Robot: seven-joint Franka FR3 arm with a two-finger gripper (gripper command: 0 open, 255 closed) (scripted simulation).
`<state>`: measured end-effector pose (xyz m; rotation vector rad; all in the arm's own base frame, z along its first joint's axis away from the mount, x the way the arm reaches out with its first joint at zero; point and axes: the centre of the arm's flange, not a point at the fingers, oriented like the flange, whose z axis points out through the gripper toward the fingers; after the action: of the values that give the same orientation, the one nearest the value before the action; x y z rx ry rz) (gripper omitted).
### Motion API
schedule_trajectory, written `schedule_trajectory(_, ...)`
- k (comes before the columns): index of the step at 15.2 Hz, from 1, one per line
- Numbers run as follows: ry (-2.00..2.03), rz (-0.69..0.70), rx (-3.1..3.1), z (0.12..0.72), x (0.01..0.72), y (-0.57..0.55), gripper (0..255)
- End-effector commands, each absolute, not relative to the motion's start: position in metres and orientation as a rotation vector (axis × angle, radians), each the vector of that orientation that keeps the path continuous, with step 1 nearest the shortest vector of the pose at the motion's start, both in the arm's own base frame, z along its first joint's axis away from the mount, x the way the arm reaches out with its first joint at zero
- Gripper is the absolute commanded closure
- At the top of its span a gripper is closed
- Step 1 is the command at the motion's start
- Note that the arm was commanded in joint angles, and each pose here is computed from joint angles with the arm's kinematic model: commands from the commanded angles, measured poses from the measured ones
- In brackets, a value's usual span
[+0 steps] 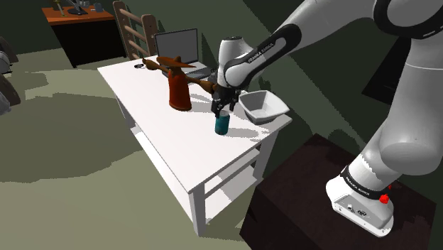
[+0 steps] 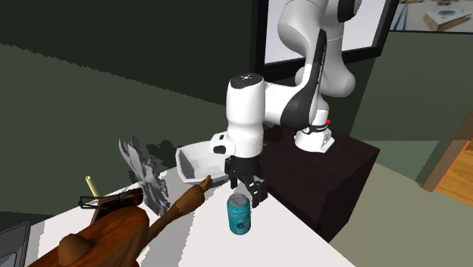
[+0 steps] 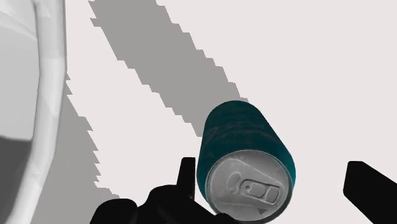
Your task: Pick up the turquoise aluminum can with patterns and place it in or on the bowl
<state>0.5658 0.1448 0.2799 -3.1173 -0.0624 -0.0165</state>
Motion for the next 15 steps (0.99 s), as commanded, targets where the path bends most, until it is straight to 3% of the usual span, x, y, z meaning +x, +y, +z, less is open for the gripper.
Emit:
schedule_trajectory(1, -0.063, -0.018, -3.117, 0.268, 0.567, 0.145, 0)
schedule_trajectory(14, -0.063, -0.018, -3.117, 0.244, 0.568, 0.146, 0)
schedule_trajectory(15, -0.063, -0.018, -3.117, 0.244, 0.568, 0.146, 255)
